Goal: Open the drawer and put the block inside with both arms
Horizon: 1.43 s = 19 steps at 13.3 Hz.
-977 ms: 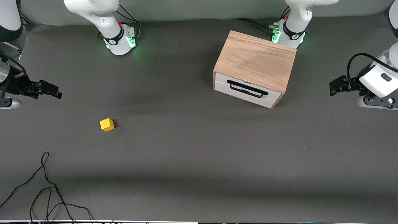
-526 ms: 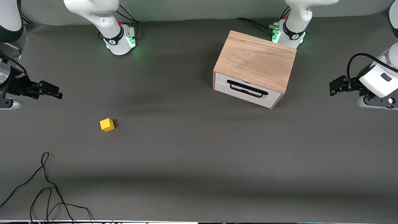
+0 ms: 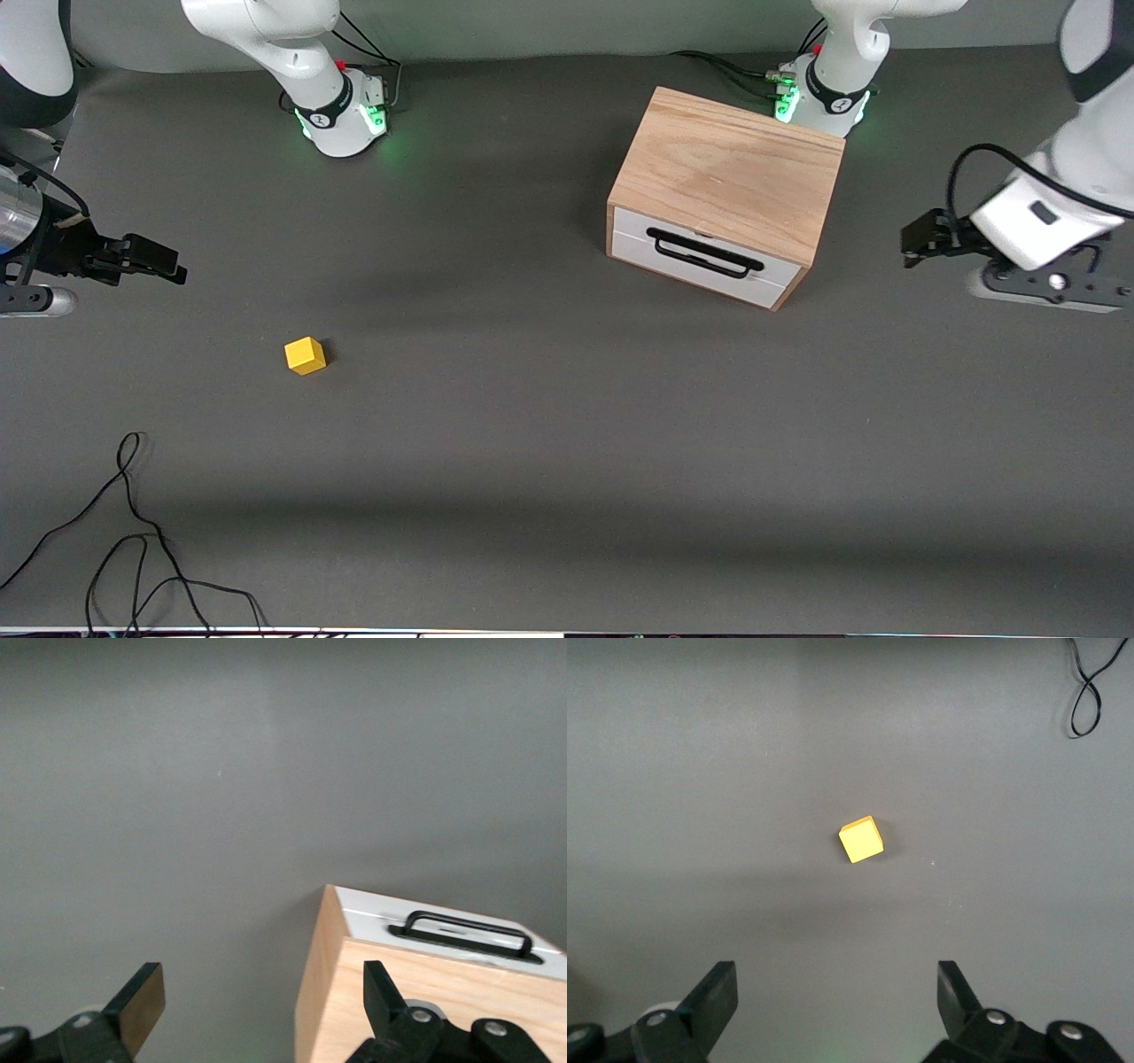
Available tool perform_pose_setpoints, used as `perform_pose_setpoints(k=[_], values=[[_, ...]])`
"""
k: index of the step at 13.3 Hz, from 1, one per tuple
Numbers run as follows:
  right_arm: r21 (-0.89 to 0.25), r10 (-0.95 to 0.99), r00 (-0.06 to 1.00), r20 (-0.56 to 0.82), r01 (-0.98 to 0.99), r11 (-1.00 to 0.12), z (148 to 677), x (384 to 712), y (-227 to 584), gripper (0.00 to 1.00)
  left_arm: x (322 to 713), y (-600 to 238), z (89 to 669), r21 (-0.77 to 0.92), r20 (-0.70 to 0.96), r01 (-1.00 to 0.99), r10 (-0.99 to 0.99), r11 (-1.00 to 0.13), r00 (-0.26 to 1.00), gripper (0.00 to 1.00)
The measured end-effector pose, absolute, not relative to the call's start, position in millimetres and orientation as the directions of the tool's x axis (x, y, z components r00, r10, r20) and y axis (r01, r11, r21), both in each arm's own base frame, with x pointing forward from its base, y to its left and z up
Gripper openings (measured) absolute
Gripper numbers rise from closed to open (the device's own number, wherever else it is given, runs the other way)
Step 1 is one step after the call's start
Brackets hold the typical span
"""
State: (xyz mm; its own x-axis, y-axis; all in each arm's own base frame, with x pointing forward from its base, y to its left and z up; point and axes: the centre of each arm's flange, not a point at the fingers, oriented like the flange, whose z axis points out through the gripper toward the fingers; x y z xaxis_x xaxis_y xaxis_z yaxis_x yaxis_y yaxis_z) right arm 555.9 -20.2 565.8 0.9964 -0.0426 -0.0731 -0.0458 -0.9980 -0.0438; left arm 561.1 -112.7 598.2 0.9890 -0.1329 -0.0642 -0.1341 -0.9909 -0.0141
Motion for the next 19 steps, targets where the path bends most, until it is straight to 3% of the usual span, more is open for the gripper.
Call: perform_pose_setpoints(k=[3,6,8,12,15,19], values=[[-0.041,-0.041,0.997,-0.07,-0.044,-0.998,564.8,557.2,-19.5,1.0,543.5,-178.5,598.8,-0.023,-0.059,0.025,0.026,-0.999,0.998,1.0],[-0.035,-0.03,0.997,-0.075,-0.032,-0.999,561.7,558.7,-14.2,1.0,520.1,-245.1,596.1,-0.035,-0.047,0.31,0.311,-0.95,0.949,1.0],[-0.02,-0.012,0.997,-0.076,-0.013,-1.0,560.9,559.1,-6.2,1.0,508.0,-287.6,589.8,-0.022,-0.029,0.503,0.503,-0.864,0.864,1.0],[-0.007,-0.007,0.997,-0.075,-0.007,-1.0,556.7,561.0,-5.2,1.0,505.8,-328.9,570.5,0.004,-0.032,0.824,0.824,-0.566,0.566,1.0],[-0.006,-0.007,0.997,-0.073,-0.007,-1.0,553.4,563.3,-5.2,1.0,509.3,-331.1,557.4,-0.027,-0.036,0.9,0.9,-0.435,0.434,1.0],[-0.006,-0.007,0.997,-0.073,-0.007,-1.0,549.8,563.5,-5.1,1.0,499.7,-324.3,547.0,-0.138,-0.018,0.902,0.911,-0.41,0.411,1.0]])
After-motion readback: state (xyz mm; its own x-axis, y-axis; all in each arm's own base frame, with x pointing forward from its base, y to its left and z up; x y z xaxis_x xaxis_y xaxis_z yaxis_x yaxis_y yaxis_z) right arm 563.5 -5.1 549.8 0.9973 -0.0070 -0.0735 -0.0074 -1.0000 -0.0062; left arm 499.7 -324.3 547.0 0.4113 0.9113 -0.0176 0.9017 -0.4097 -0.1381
